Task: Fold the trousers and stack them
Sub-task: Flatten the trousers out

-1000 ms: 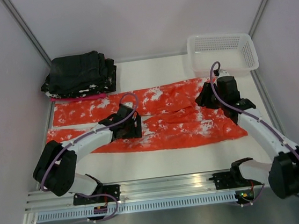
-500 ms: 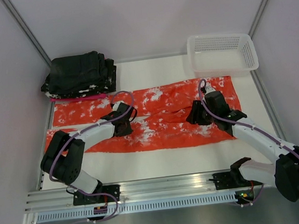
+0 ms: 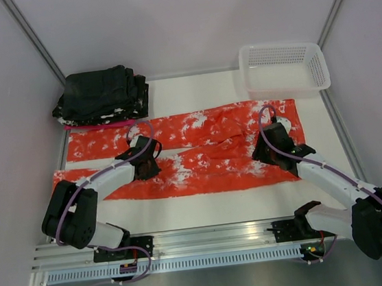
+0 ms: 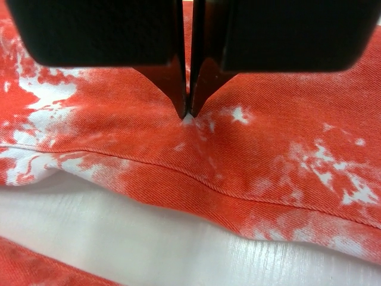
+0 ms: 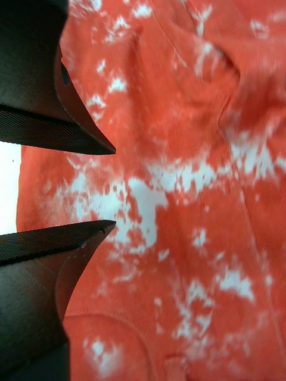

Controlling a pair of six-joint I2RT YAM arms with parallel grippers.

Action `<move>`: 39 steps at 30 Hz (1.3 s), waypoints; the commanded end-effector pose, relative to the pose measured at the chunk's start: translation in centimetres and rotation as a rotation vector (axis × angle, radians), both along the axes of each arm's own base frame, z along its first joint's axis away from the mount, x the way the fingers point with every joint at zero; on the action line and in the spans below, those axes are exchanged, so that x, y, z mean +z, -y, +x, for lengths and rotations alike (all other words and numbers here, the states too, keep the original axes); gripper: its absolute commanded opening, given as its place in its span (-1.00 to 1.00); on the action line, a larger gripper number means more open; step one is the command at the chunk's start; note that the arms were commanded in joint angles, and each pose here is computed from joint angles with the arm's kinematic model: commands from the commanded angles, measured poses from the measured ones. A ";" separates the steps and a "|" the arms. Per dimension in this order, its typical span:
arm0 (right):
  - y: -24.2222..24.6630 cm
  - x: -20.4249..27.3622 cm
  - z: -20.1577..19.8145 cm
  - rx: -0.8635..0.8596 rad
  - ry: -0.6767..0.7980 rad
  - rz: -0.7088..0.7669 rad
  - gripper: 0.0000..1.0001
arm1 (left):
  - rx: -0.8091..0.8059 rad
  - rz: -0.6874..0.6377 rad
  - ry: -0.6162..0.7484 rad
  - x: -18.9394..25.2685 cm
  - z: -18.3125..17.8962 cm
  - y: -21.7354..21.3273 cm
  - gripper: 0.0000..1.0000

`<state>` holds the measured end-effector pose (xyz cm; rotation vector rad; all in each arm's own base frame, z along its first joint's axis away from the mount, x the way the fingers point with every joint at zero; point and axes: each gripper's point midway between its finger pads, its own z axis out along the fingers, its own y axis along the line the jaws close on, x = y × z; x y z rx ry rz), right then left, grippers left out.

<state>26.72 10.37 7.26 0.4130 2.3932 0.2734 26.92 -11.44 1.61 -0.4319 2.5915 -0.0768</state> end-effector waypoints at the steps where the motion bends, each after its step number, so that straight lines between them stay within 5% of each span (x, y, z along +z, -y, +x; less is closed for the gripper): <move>1: 2.4 -0.8 -1.0 -0.160 -0.021 -0.038 0.09 | -0.027 -0.014 -0.053 -0.4 -1.7 -0.2 -0.95; 4: 3.3 -2.0 -2.4 -0.239 -0.063 0.019 0.06 | -0.131 -0.078 -0.021 0.8 -1.8 1.2 -0.95; 7: 4.3 -3.2 -3.4 -0.318 -0.080 0.097 0.04 | -0.252 -0.155 0.008 2.5 -2.2 3.4 -0.74; 11: 5.8 -3.5 -4.0 -0.404 -0.056 0.104 0.02 | -0.311 -0.195 0.076 6.3 -1.6 5.0 0.29; 13: 7.0 -4.3 -4.6 -0.469 -0.075 0.093 -0.02 | -0.334 -0.210 0.128 8.6 -1.2 5.3 0.40; 17: 8.1 -5.9 -5.3 -0.523 -0.137 0.106 -0.13 | -0.316 -0.208 0.165 10.6 -1.2 4.9 0.46; 25: 12.7 -7.4 -7.7 -0.731 -0.230 0.098 -0.26 | 0.051 -0.216 0.069 7.0 -3.8 0.6 0.63; 32: 15.4 -6.8 -8.3 -0.873 -0.241 0.105 -0.29 | 0.243 -0.264 0.157 7.9 -3.6 -3.6 0.63; 39: 17.6 -8.4 -9.6 -0.994 -0.292 0.248 -0.39 | 0.332 -0.209 0.047 6.0 -4.7 -5.4 0.72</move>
